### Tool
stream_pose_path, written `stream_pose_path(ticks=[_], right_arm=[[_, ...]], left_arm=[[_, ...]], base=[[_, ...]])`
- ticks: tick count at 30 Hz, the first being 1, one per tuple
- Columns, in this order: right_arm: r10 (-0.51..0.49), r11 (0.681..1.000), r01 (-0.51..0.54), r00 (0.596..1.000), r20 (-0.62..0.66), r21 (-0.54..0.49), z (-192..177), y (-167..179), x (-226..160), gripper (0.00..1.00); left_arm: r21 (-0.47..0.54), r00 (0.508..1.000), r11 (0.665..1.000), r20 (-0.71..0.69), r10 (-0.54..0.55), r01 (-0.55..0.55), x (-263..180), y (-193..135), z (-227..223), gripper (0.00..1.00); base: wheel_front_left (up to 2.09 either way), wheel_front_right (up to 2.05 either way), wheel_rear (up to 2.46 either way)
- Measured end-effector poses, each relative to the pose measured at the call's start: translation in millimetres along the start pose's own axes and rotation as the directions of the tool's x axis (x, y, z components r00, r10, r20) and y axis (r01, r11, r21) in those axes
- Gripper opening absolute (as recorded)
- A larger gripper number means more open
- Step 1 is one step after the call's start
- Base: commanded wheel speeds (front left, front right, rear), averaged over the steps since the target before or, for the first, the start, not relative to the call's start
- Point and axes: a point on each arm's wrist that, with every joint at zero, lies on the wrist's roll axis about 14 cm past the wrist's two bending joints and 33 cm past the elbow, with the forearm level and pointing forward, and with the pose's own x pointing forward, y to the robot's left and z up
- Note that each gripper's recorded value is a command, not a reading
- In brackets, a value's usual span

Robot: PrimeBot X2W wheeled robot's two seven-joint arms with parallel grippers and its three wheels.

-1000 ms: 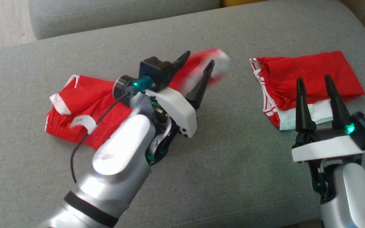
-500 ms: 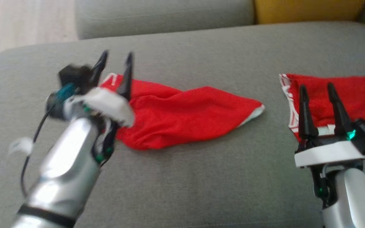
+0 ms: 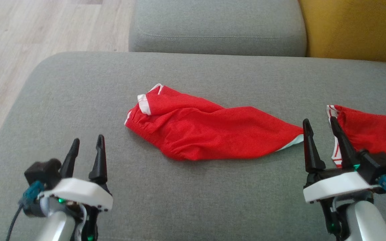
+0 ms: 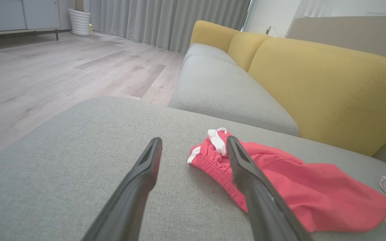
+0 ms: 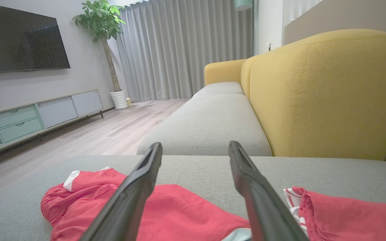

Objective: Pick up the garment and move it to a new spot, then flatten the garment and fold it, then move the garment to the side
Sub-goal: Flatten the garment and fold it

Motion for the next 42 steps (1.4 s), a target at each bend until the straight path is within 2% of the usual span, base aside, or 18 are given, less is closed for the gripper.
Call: stream_pose_path(ticks=[4,9,15,16,20,24,26,27,28,32,42], right_arm=[[0.022,1.000,-0.022,1.000,-0.010,0.000,-3,7,3,1.00],[0.074,0.997,-0.075,0.996,-0.055,-0.019,-12,23,12,1.00],[0.239,0.969,-0.246,0.963,-0.127,-0.037,-22,76,42,1.00],[0.302,0.948,-0.314,0.937,-0.173,-0.045,-29,97,55,1.00],[0.426,0.886,-0.459,0.858,-0.289,-0.059,-50,136,74,1.00],[0.508,0.808,-0.584,0.759,-0.407,-0.081,-74,164,90,1.00],[0.535,0.778,-0.624,0.715,-0.450,-0.067,-83,176,100,1.00],[0.542,0.766,-0.639,0.696,-0.471,-0.065,-87,180,105,1.00],[0.542,0.766,-0.639,0.696,-0.471,-0.065,-87,180,105,1.00],[0.540,0.732,-0.678,0.632,-0.556,-0.060,-110,187,122,1.00],[0.530,0.634,-0.771,0.492,-0.690,-0.062,-162,204,140,1.00]], left_arm=[[-0.032,0.999,0.999,0.021,0.036,-0.035,-11,3,1,1.00],[-0.029,1.000,0.999,0.020,0.021,-0.020,-12,0,-2,1.00],[-0.050,0.999,0.998,0.009,0.035,-0.035,-8,1,-7,1.00],[-0.064,0.999,0.997,-0.002,0.047,-0.047,-6,3,-12,1.00],[-0.074,0.997,0.994,-0.022,0.074,-0.076,-7,9,-20,1.00],[-0.077,0.993,0.991,-0.044,0.107,-0.110,-10,19,-27,1.00],[-0.075,0.991,0.989,-0.051,0.122,-0.125,-10,24,-29,1.00],[-0.074,0.990,0.988,-0.052,0.129,-0.133,-11,26,-29,1.00],[-0.074,0.990,0.988,-0.052,0.129,-0.133,-11,26,-29,1.00],[-0.079,0.985,0.982,-0.048,0.168,-0.172,-12,37,-27,1.00],[-0.076,0.953,0.951,-0.082,0.293,-0.299,-31,71,-34,1.00]], base=[[0.00,0.00,0.00],[0.00,0.00,0.00],[0.00,0.00,0.00],[0.00,0.00,0.00],[0.00,0.00,0.00],[0.00,0.00,0.00],[0.00,0.00,0.00],[0.00,0.00,0.00],[0.00,0.00,0.00],[0.00,0.00,0.00],[0.00,0.00,0.00]])
